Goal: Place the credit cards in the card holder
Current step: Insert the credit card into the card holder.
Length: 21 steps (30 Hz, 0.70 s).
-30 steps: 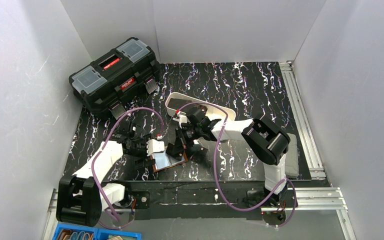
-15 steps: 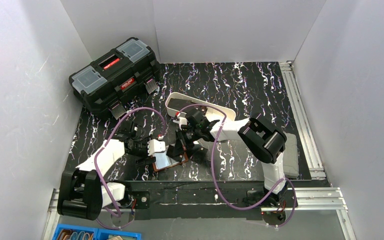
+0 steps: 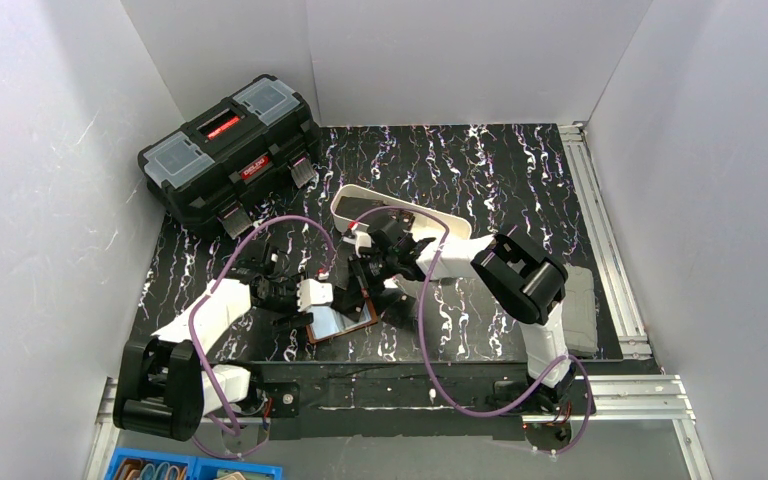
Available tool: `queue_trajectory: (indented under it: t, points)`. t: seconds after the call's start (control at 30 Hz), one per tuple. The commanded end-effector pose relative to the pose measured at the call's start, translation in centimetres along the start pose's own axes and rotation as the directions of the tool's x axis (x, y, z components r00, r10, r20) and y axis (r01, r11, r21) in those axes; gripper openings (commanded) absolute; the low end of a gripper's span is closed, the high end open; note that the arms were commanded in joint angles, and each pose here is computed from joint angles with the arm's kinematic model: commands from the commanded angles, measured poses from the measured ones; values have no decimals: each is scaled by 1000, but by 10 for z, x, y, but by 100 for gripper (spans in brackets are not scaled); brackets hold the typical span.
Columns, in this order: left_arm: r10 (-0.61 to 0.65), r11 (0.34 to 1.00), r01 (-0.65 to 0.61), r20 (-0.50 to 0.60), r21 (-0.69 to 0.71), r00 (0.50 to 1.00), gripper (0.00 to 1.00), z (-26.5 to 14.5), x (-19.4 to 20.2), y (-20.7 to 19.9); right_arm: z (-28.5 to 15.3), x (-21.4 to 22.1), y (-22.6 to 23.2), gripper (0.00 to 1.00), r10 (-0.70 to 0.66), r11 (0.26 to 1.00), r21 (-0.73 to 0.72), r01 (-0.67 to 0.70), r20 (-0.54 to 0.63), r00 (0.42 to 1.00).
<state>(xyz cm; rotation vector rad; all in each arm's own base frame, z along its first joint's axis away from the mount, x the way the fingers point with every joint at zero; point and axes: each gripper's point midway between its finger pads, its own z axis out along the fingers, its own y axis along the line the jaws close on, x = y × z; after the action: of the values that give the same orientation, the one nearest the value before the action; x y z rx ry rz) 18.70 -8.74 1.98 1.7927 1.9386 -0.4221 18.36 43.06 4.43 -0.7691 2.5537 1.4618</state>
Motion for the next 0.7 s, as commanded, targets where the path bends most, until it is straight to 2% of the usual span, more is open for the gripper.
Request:
queue_trajectory:
  t: [0.0,0.43,0.5,0.53,0.67]
  points:
    - [4,999,-4,0,37,1000,59,4,2,-11,3,-16,3,1,-14,1000,5,14,38,999]
    - [-4,1000,4,5,31,1000,57,1,-4,-7,7,-16,1,1,-3,1000,15,3,31,1000]
    - [-9,999,9,6,32,1000,57,0,-5,-7,8,-16,0,18,-8,999,31,7,40,999]
    - [-11,999,10,5,32,1000,57,-1,-6,-7,7,-15,-1,24,-14,999,42,12,49,999]
    - [-22,999,22,0,30,1000,57,-3,-6,-7,5,-11,0,33,-38,994,101,30,69,997]
